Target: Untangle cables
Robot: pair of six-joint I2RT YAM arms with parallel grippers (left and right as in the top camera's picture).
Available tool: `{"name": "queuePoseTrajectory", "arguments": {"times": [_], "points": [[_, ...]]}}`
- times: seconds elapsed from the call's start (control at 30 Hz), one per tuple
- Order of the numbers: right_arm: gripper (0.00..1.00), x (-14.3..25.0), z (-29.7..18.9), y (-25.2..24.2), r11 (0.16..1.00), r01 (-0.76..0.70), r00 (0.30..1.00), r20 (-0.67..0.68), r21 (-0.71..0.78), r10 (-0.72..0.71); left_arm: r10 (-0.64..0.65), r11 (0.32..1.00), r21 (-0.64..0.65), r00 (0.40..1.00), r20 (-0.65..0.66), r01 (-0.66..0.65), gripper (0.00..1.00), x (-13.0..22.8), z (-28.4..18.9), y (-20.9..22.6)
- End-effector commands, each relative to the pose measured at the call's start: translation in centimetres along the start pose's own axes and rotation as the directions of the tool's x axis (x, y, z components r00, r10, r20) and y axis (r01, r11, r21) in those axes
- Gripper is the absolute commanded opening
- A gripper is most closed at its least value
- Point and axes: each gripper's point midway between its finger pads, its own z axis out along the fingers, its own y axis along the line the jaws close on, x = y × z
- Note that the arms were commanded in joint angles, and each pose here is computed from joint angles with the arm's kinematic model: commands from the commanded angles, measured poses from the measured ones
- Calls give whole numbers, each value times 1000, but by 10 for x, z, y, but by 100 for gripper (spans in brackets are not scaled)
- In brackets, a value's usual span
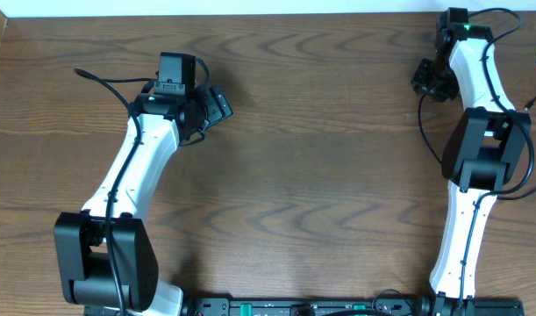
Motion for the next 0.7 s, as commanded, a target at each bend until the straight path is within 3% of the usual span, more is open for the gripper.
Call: {"name": "queuePoseTrajectory", "arguments": {"times": [0.0,0.03,0.07,0.2,0.33,0.53,0.67], "points": [[24,17,31,-11,999,-16,998,-55,44,18,15,1000,-6,1000,3,-15,88,-2,0,1],[17,19,35,-11,999,-16,998,-58,45,18,15,1000,-6,1000,3,-15,88,-2,0,1],[1,21,39,-12,999,-16,998,-62,48,19,15,1000,-6,1000,3,-15,88,-2,0,1],[1,17,44,-17,999,-24,998,-48,42,27,15,1000,-6,1000,3,-15,88,-2,0,1],[1,-14,16,-24,999,-27,1000,7,-31,27,15,1000,-6,1000,3,-15,88,-2,0,1],[1,-78,-80,-65,986,-84,977,182,-141,109,15,1000,-6,1000,3,-15,88,-2,0,1],[1,-120,-160,-131,969,-180,901,367,-167,231,15,1000,-6,1000,3,-15,88,-2,0,1]]}}
